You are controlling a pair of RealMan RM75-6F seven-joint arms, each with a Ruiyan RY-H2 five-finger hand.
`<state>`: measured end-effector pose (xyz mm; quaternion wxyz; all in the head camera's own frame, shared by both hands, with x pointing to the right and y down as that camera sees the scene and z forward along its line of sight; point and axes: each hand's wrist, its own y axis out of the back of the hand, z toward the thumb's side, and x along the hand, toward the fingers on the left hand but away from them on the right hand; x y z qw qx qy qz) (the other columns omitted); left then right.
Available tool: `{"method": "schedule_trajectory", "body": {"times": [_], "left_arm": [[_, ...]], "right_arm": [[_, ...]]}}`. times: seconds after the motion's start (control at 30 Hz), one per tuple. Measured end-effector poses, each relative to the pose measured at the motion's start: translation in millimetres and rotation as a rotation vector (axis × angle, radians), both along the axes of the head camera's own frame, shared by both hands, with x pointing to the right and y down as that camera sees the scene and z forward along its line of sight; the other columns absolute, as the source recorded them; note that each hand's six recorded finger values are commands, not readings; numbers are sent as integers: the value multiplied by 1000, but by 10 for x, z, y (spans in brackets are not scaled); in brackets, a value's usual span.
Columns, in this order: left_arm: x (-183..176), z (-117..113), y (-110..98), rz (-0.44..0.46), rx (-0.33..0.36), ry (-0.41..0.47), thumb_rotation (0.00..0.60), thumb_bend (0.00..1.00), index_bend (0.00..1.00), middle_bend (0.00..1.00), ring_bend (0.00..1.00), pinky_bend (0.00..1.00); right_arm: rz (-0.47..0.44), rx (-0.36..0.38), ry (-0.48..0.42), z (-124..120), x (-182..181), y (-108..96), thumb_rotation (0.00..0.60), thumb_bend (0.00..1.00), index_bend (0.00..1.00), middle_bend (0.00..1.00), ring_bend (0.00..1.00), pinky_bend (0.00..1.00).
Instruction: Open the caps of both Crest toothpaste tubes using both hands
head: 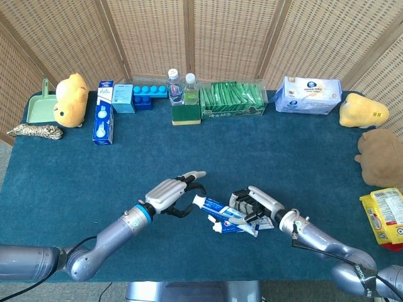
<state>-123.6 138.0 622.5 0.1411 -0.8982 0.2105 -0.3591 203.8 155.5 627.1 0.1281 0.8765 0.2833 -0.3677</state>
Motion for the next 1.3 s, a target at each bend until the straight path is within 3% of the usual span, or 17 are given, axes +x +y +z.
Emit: {"method": "schedule_trajectory", "body": {"times": [0.2, 0.63, 1.3], "left_arm": [[11, 15, 17, 2, -3, 1, 600, 482, 321, 63, 0, 135], [-1, 10, 10, 3, 2, 0, 600, 625, 368, 75, 0, 135], [-31, 18, 7, 2, -13, 0, 600, 659, 357, 69, 0, 134]], "right_arm": [[-17, 6, 0, -7, -26, 28, 600, 475, 890, 695, 659, 765], [-45, 2, 6, -31, -31, 70, 600, 475, 890, 697, 660, 765], [-39, 0, -5, -38, 12, 81, 600, 475, 890, 698, 662, 765]]}}
